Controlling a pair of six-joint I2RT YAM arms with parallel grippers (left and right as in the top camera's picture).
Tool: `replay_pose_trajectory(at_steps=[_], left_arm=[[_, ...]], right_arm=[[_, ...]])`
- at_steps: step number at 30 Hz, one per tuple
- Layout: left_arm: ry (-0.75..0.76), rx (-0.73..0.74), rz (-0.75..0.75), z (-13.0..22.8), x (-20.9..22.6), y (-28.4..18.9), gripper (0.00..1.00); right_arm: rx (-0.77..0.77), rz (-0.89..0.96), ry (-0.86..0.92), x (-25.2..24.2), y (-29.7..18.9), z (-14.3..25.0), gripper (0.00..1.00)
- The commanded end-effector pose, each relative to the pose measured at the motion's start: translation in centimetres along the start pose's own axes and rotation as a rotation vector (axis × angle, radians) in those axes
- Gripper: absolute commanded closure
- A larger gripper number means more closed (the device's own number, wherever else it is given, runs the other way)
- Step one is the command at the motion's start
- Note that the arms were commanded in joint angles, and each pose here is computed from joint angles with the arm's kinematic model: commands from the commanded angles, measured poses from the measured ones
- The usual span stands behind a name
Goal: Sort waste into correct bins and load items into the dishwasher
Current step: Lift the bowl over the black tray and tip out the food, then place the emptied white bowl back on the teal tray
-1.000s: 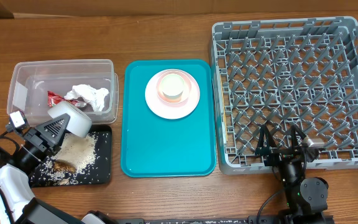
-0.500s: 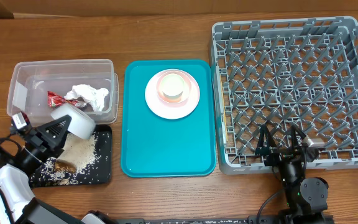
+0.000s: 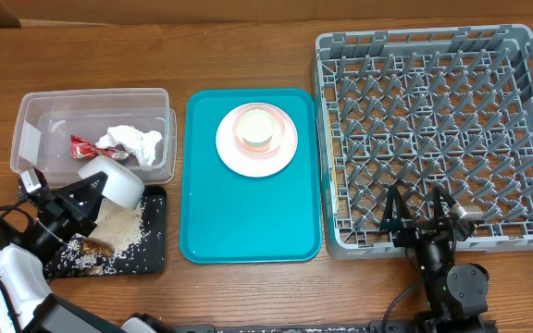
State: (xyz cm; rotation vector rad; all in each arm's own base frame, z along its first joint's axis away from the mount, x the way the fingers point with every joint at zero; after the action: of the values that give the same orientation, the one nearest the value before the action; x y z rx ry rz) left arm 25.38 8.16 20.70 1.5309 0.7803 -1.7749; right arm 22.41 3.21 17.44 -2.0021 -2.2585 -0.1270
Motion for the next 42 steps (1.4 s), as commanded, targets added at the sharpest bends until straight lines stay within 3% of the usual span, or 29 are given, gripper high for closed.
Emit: replay_pose_trajectory(at_steps=[1,12,24,28,35,40,42], left_arm=[[-0.018,0.002,-0.028,0.5,0.5,0.2,0.96],[0.014,0.228,-0.207,5.6,2.5,4.6,0.96],[0.144,0.419,-0.658,11.5,7.4,11.7,0.96],[0.279,0.411,-0.784,13.9,9.2,14.4,0.96],[0.554,0.267,-1.074,17.8,13.1,15.2,0.96],[0.693,0.283,-1.114,20.1,14.1,15.2,0.96],[0.723,0.281,-1.115,20.4,14.1,15.2,0.87]], right_arm=[[-0.002,-0.003,-0.006,0.1,0.0,0.2,0.0],[-0.002,-0.003,-0.006,0.1,0.0,0.2,0.0],[-0.002,-0.003,-0.006,0.1,0.0,0.2,0.0],[-0.002,-0.003,-0.006,0.1,0.0,0.2,0.0],[-0.002,-0.003,-0.006,0.1,0.0,0.2,0.0],[-0.002,-0.003,-0.006,0.1,0.0,0.2,0.0],[-0.002,-0.003,-0.006,0.1,0.0,0.2,0.0]])
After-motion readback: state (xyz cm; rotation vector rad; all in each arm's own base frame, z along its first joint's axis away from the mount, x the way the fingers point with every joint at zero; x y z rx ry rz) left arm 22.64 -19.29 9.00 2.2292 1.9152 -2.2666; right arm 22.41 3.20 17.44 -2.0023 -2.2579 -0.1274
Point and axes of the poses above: each gripper's point midway between its finger pads, its own y axis out along the fingers, its own x axis along the line the jaws close on, z = x × y, the point moved 2 cm from there along -y, back along the fingers, and after that the axes turned 12 degrees about -y, right-handed, at the moved point
